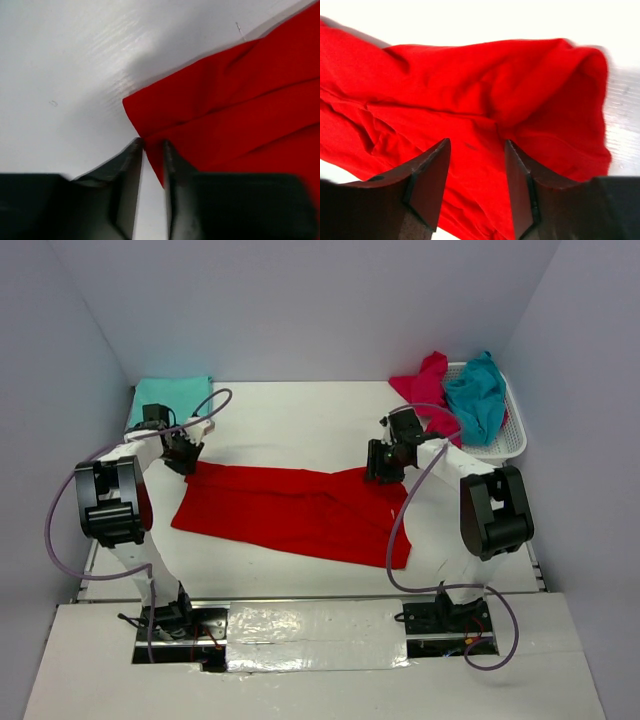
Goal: Fold and stack the t-shirts
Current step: Fold the other side of the tshirt into a rectangle
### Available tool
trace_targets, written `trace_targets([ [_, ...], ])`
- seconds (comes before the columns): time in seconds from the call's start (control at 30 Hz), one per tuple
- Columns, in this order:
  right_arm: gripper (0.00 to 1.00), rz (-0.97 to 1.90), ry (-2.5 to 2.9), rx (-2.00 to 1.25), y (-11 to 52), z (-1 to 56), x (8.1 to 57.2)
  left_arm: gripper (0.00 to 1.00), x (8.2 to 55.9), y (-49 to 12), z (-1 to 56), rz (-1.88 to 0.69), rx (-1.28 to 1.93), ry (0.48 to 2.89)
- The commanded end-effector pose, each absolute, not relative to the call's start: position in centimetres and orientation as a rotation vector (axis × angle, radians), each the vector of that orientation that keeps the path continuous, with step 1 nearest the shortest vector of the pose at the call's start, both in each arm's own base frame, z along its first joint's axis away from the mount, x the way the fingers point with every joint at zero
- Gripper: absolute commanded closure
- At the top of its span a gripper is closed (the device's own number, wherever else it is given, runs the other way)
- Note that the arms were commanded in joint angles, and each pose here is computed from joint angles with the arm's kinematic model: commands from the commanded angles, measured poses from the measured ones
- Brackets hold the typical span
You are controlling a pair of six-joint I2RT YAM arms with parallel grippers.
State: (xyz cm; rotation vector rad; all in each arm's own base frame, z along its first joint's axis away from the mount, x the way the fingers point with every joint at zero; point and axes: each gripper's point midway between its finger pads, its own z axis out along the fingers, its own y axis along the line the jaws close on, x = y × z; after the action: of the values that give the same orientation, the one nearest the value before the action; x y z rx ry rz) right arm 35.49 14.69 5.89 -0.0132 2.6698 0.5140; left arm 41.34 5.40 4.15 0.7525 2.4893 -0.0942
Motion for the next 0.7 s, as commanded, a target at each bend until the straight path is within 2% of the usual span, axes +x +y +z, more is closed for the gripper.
trace_targets([
  [0.0, 0.47, 0.541, 2.607, -0.04, 15.6, 7.0, 37.0, 0.74, 41.4, 5.3, 5.0, -0.077, 0.739, 2.466],
  [0.07, 0.52, 0.54, 2.618, -0.038, 15.7, 6.8, 36.8, 0.8, 40.9, 5.1, 5.1, -0.084, 0.757, 2.465],
  [0.2, 0.5, 0.545, 2.652, -0.033, 15.8, 6.0, 36.4, 1.0, 40.1, 5.0, 4.9, -0.095, 0.787, 2.482],
  [0.3, 0.52, 0.526, 2.657, -0.038, 15.6, 5.8, 36.3, 1.0, 39.6, 5.1, 4.8, -0.089, 0.798, 2.489],
  [0.4, 0.78, 0.506, 2.659, -0.036, 15.4, 5.8, 36.3, 1.0, 39.7, 4.8, 5.0, -0.101, 0.801, 2.483],
  [0.43, 0.94, 0.494, 2.652, -0.037, 15.3, 6.0, 36.3, 1.0, 39.7, 4.8, 5.1, -0.101, 0.799, 2.48],
  [0.47, 0.99, 0.483, 2.651, -0.047, 15.5, 6.2, 36.2, 1.0, 39.8, 4.8, 5.2, -0.099, 0.801, 2.477],
  [0.67, 1.0, 0.436, 2.631, -0.122, 16.8, 7.6, 34.4, 1.0, 40.0, 5.0, 5.4, -0.08, 0.803, 2.46],
])
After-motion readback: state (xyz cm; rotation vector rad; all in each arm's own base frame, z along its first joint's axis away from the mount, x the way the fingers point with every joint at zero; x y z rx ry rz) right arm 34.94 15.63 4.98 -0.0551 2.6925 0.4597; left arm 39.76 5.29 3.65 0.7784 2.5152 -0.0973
